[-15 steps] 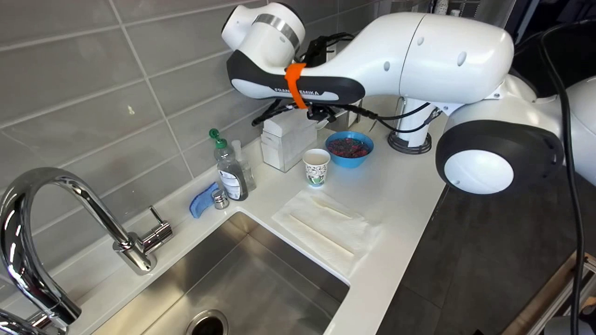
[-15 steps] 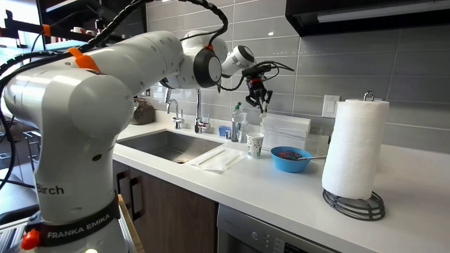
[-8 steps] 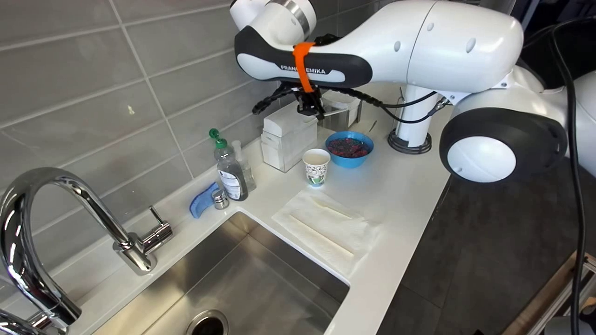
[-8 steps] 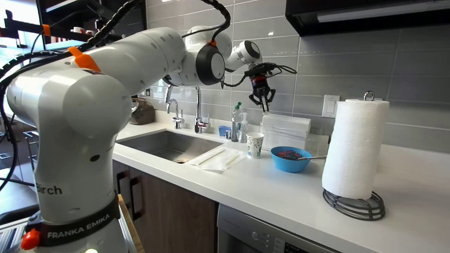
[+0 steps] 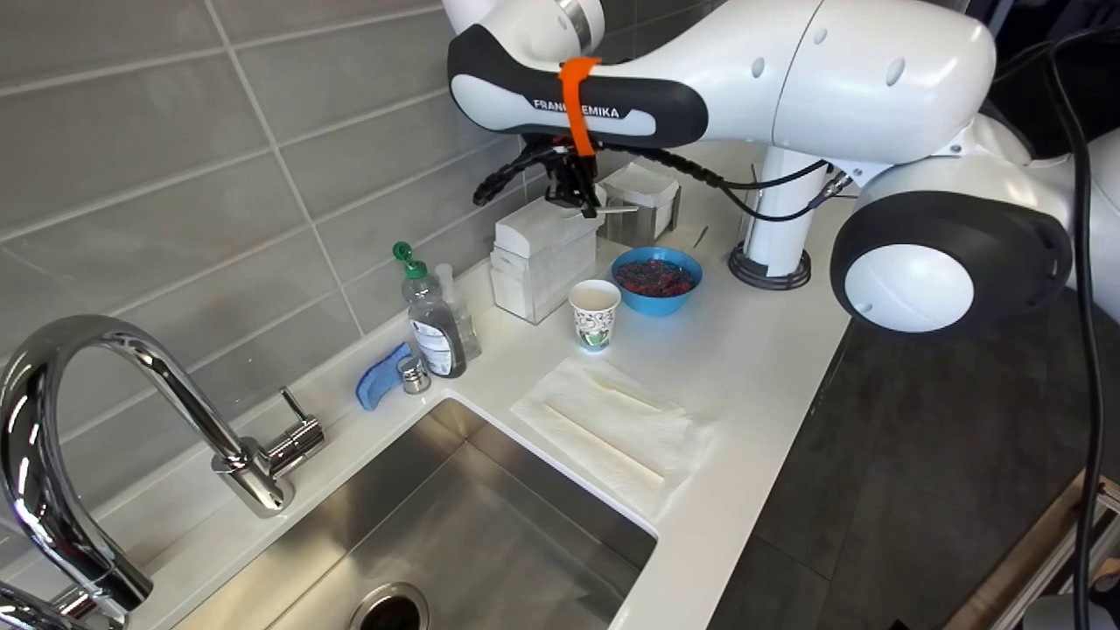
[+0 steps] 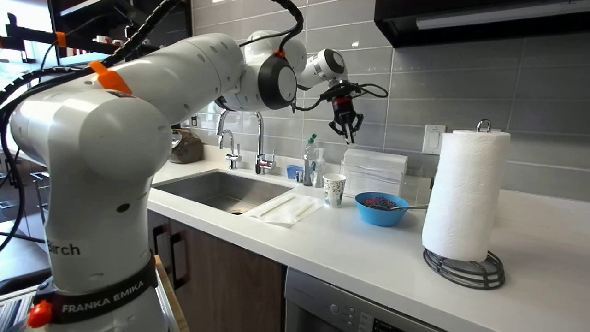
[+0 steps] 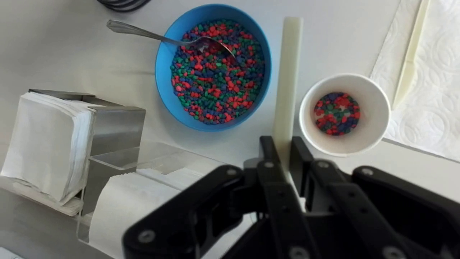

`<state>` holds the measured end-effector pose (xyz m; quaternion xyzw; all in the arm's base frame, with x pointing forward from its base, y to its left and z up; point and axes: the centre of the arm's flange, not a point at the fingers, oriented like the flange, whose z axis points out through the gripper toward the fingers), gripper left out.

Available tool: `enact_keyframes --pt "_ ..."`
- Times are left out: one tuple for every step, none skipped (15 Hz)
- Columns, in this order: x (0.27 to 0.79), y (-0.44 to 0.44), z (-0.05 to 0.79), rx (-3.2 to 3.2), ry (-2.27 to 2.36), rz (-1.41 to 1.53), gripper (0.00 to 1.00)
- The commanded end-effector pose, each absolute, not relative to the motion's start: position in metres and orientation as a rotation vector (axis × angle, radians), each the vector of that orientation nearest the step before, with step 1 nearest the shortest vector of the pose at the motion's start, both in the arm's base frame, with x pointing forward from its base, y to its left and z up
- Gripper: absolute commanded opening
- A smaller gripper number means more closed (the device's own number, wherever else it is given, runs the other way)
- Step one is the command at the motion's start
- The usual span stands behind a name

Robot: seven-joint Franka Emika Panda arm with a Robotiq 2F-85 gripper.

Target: Use the white spoon to put the contents from the bowl into the cup on the left then put the spoon in the bowl.

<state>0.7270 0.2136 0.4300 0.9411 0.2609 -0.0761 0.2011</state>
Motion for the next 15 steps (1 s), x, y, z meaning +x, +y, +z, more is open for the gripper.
enact_keyframes --pt "0.669 0.199 0.418 2.709 0.660 -0.109 0.04" --pt "0.663 0.199 0.418 2.726 0.638 -0.079 0.04" --pt "0.660 0.197 0.420 2.744 0.616 -0.046 0.04" --pt "0.661 0.197 0.423 2.755 0.583 -0.017 0.04" --pt "0.662 0.197 0.427 2.768 0.553 0.007 0.04" --pt "0.663 0.198 0.431 2.774 0.526 0.030 0.04" --pt "0.663 0.197 0.435 2.791 0.509 0.031 0.04" --pt "0.663 0.197 0.438 2.804 0.495 0.030 0.04" --pt "0.663 0.197 0.441 2.823 0.483 0.037 0.04" --pt "0.663 0.197 0.443 2.851 0.495 0.049 0.04" --pt "0.662 0.197 0.445 2.880 0.495 0.061 0.04" --pt "0.662 0.198 0.447 2.917 0.505 0.077 0.04" --pt "0.663 0.199 0.449 2.946 0.516 0.087 0.04" --pt "0.664 0.200 0.450 2.976 0.528 0.095 0.04" --pt "0.664 0.201 0.451 3.012 0.536 0.097 0.04"
